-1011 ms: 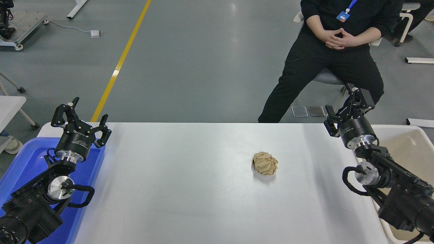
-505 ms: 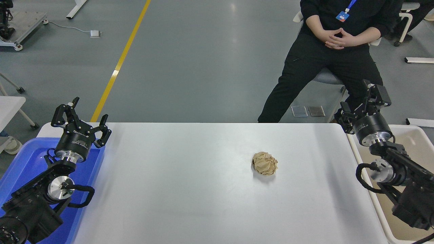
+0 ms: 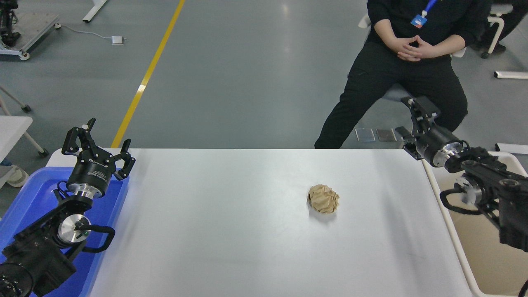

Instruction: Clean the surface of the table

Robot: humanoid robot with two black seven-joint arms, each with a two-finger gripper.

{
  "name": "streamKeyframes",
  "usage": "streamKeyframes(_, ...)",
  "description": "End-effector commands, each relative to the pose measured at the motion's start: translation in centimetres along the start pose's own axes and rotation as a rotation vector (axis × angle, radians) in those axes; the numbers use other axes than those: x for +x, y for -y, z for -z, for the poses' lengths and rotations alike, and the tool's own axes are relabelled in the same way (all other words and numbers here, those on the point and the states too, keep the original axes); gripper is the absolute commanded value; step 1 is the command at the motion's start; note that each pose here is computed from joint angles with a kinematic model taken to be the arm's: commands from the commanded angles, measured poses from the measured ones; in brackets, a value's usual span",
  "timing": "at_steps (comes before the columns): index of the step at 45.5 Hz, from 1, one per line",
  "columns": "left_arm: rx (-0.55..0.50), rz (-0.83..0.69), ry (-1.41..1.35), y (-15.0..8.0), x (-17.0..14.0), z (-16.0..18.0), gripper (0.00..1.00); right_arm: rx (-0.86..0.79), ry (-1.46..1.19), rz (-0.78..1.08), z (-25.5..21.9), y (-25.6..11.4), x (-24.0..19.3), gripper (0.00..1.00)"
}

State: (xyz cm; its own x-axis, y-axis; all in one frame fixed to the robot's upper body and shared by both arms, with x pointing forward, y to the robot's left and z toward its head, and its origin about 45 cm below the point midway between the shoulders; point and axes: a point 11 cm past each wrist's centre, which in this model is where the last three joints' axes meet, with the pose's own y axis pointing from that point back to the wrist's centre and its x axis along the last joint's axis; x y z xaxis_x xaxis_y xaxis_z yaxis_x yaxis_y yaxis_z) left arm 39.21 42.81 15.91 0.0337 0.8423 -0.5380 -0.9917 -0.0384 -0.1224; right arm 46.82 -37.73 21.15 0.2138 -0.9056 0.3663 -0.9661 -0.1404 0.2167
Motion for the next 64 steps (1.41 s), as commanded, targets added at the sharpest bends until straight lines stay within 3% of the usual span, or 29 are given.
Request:
streamKeyframes(1,0.0,0.001,0.0,0.0,0.0,0.0,1.0,-0.103,-0.296,0.038,1.9,0.5,3.8,0.99)
streamKeyframes(12,0.0,0.0,0.001,0.0,0.0,0.0,1.0,-0.155,-0.738,0.153,4.3,1.0,4.8,0.99)
streamKeyframes(21,0.0,0.0,0.001,0.0,0.0,0.0,1.0,-0.106,-0.954,0.234,7.7,2.6,2.6,0.99)
streamKeyframes(28,0.0,0.001,0.0,0.0,0.0,0.0,1.0,-0.068,-1.219,0.362,9.6,3.8,-0.9,0.99)
streamKeyframes(47,0.0,0.001,0.0,0.0,0.0,0.0,1.0,0.152,-1.498,0.721,13.3,4.5,-15.0,0.99)
streamKeyframes(64,-0.001,0.0,-0.001,0.0,0.0,0.0,1.0,0.201,-1.55,1.021,8.8,1.4,-21.7,0.99)
